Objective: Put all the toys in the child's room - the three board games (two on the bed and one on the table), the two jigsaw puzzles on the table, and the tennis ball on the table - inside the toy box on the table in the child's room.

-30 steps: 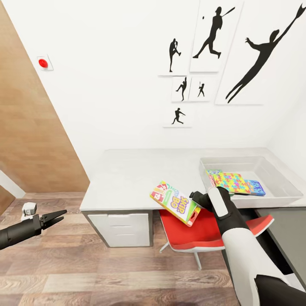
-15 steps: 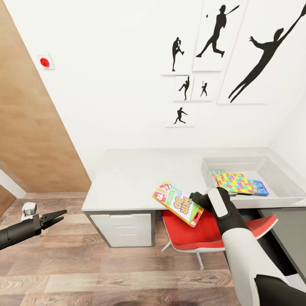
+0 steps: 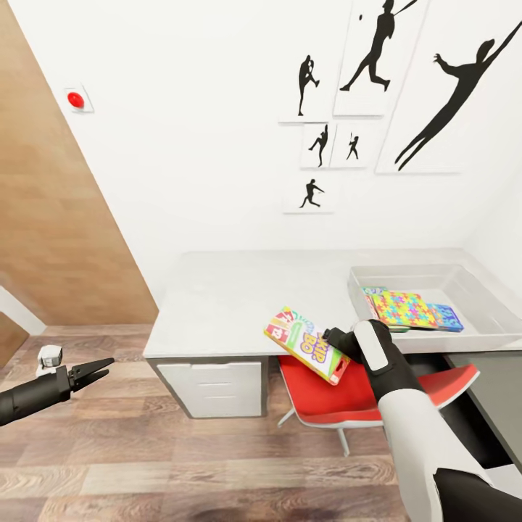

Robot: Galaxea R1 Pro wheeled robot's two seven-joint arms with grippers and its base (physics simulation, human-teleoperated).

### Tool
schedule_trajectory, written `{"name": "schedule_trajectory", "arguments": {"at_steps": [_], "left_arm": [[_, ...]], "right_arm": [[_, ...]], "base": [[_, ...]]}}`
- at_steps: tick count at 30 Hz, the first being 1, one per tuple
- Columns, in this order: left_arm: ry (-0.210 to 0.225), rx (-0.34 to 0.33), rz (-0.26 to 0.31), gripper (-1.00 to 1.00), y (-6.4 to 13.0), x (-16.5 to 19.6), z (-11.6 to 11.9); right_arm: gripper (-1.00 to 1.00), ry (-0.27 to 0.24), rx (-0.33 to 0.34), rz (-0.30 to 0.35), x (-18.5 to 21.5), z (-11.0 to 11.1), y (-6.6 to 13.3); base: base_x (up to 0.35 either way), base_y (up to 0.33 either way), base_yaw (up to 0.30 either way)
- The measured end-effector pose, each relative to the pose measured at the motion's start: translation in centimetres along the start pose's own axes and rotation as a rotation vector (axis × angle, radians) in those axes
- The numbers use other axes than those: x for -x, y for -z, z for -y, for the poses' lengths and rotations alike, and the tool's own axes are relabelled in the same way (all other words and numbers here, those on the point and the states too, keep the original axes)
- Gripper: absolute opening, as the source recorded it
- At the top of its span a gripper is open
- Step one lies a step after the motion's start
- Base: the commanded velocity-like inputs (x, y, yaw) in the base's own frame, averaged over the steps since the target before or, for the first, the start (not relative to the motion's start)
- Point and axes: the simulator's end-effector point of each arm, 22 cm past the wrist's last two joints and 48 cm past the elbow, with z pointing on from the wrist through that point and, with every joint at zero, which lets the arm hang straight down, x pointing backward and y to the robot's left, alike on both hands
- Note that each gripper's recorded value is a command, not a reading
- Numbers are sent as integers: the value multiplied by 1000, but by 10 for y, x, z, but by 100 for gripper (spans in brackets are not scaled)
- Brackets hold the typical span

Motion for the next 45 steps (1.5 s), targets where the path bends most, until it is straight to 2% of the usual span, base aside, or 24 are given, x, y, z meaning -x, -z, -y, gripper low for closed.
{"name": "schedule_trajectory", "arguments": {"at_steps": [45], "left_arm": [[5,4,-4,100,-1,-2,-3]], "right_arm": [[100,4,-7,-14,-6,1,-6]], "base": [[0,9,0]]}}
